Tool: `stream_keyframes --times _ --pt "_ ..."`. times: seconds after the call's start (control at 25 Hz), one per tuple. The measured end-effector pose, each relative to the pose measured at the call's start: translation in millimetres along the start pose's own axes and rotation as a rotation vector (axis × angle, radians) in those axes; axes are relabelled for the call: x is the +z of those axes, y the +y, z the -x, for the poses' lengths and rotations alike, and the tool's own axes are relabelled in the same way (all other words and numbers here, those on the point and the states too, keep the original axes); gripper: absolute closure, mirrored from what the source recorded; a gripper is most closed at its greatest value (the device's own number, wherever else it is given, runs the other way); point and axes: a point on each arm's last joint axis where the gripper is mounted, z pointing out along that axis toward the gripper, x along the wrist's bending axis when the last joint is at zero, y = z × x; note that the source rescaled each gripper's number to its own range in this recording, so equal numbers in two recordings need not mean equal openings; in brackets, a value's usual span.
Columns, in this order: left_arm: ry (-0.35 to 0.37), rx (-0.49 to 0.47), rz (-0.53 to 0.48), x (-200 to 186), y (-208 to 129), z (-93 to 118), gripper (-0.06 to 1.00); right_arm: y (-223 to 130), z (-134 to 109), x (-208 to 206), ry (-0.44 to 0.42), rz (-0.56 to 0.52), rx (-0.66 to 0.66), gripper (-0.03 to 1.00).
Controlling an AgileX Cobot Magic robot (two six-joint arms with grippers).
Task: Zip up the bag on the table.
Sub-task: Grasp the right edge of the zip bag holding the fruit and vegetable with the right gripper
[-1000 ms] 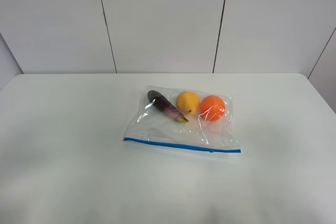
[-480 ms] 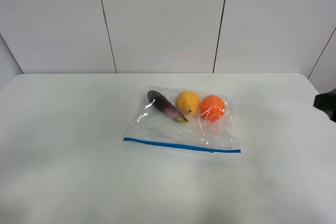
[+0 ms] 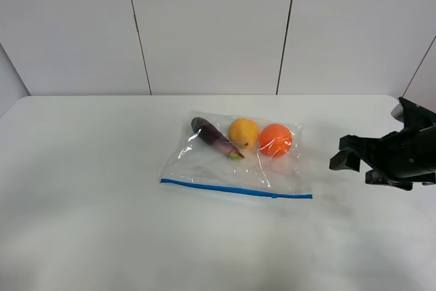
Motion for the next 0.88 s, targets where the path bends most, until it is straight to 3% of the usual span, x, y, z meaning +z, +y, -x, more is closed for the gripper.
stream_keyframes --times 0.2,0.76,0.88 --pt "0.000 0.000 0.000 0 0 0 0.12 5 -3 27 0.110 -0.072 0.073 0.13" --pt "0.000 0.000 0.000 0 0 0 0.12 -13 4 83 0.251 -0.244 0.154 0.13" --pt "0.000 0.000 0.000 0 0 0 0.12 -16 4 93 0.289 -0.253 0.174 0.19"
